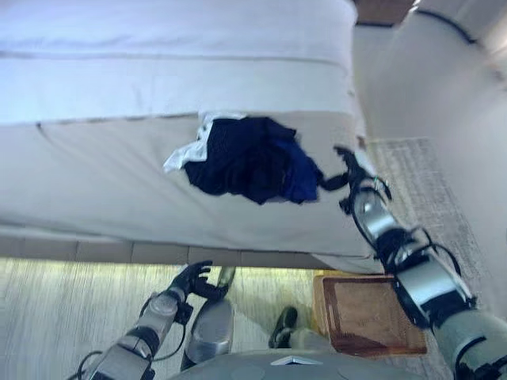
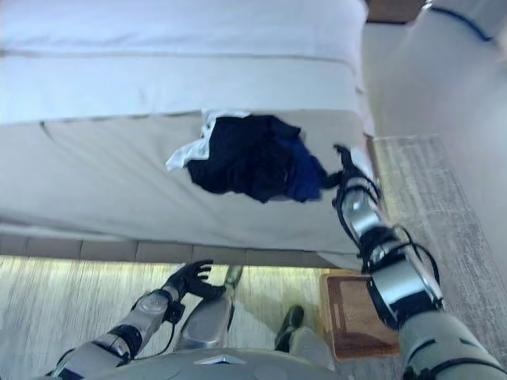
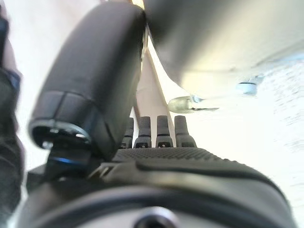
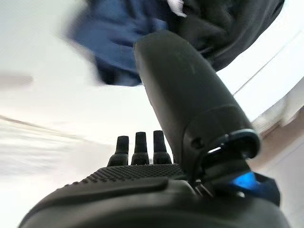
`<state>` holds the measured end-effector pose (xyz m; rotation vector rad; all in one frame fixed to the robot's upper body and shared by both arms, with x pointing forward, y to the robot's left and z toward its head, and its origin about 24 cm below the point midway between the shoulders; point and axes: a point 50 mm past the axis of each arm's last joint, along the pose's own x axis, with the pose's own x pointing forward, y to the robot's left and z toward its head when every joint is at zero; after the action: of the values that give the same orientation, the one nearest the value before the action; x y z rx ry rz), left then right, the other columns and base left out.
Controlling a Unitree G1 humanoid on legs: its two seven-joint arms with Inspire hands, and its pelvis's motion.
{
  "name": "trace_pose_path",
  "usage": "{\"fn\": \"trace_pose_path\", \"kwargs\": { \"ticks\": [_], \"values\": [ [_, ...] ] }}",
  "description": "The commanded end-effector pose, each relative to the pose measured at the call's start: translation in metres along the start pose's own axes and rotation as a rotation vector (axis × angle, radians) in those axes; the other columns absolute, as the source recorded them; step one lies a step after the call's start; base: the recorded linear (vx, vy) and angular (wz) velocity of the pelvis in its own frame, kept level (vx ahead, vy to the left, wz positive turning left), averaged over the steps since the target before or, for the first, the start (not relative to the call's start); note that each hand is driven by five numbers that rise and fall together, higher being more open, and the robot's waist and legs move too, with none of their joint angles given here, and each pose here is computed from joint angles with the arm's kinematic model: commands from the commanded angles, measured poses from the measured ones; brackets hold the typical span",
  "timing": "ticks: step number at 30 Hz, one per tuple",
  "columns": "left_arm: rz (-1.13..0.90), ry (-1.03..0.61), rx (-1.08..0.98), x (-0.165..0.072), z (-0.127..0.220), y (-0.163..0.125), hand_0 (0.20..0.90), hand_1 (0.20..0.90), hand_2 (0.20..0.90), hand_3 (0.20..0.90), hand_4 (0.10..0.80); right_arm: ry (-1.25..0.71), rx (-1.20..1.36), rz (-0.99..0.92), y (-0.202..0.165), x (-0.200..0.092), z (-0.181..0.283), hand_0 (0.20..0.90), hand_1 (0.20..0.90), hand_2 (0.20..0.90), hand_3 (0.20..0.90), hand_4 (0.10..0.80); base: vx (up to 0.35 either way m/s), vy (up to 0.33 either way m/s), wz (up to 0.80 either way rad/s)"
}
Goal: Pick up the clothes from the bed and place them into the basket
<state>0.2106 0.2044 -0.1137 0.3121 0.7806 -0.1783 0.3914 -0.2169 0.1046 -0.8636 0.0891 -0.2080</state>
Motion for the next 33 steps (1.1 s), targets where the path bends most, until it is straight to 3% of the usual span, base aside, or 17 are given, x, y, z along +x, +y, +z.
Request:
{"fn": "trace_pose_path", "kwargs": {
  "ticks": [1,8,17,18,19,20,27,33],
  "values": [
    [0.096,0.122,0.066,-0.017,-0.037,0.03,0.9,0.9,0.9,0.9,0.8,-0.246,-0.108,-0.182,-0.045,0.013,0.065,0.9,0.9,0.9,0.9,0.8,-0.062,0.044,0.19],
    [0.134,0.057,0.031,-0.018,-0.027,0.041,0.9,0.9,0.9,0.9,0.8,-0.229,-0.319,-0.27,-0.077,0.024,0.091,0.9,0.9,0.9,0.9,0.8,-0.021,0.036,0.3],
    [0.111,-0.017,-0.003,-0.016,-0.017,0.037,0.9,0.9,0.9,0.9,0.8,-0.125,-0.451,-0.256,-0.092,0.031,0.1,0.9,0.9,0.9,0.9,0.8,0.001,0.029,0.15],
    [0.111,-0.019,0.0,-0.017,-0.018,0.037,0.9,0.9,0.9,0.9,0.8,-0.09,-0.493,-0.218,-0.091,0.032,0.097,0.573,0.573,0.573,0.518,0.418,0.023,-0.011,0.11],
    [0.112,-0.021,0.0,-0.017,-0.018,0.037,0.9,0.9,0.9,0.9,0.8,-0.08,-0.509,-0.204,-0.091,0.032,0.095,0.411,0.411,0.411,0.329,0.229,0.028,-0.015,0.07],
    [0.112,-0.022,-0.002,-0.017,-0.018,0.038,0.9,0.9,0.9,0.9,0.8,-0.082,-0.506,-0.195,-0.089,0.032,0.094,0.3,0.3,0.3,0.2,0.1,0.016,-0.004,0.07],
    [0.124,0.028,0.003,-0.022,-0.033,0.04,0.9,0.9,0.9,0.9,0.8,-0.225,-0.412,-0.288,-0.097,0.027,0.119,0.3,0.3,0.3,0.2,0.1,0.043,-0.001,0.04],
    [0.141,0.094,0.047,-0.03,-0.051,0.043,0.9,0.9,0.9,0.9,0.8,-0.433,-0.219,-0.535,-0.126,0.005,0.153,0.3,0.3,0.3,0.2,0.1,0.061,-0.026,-0.12]
  ]
}}
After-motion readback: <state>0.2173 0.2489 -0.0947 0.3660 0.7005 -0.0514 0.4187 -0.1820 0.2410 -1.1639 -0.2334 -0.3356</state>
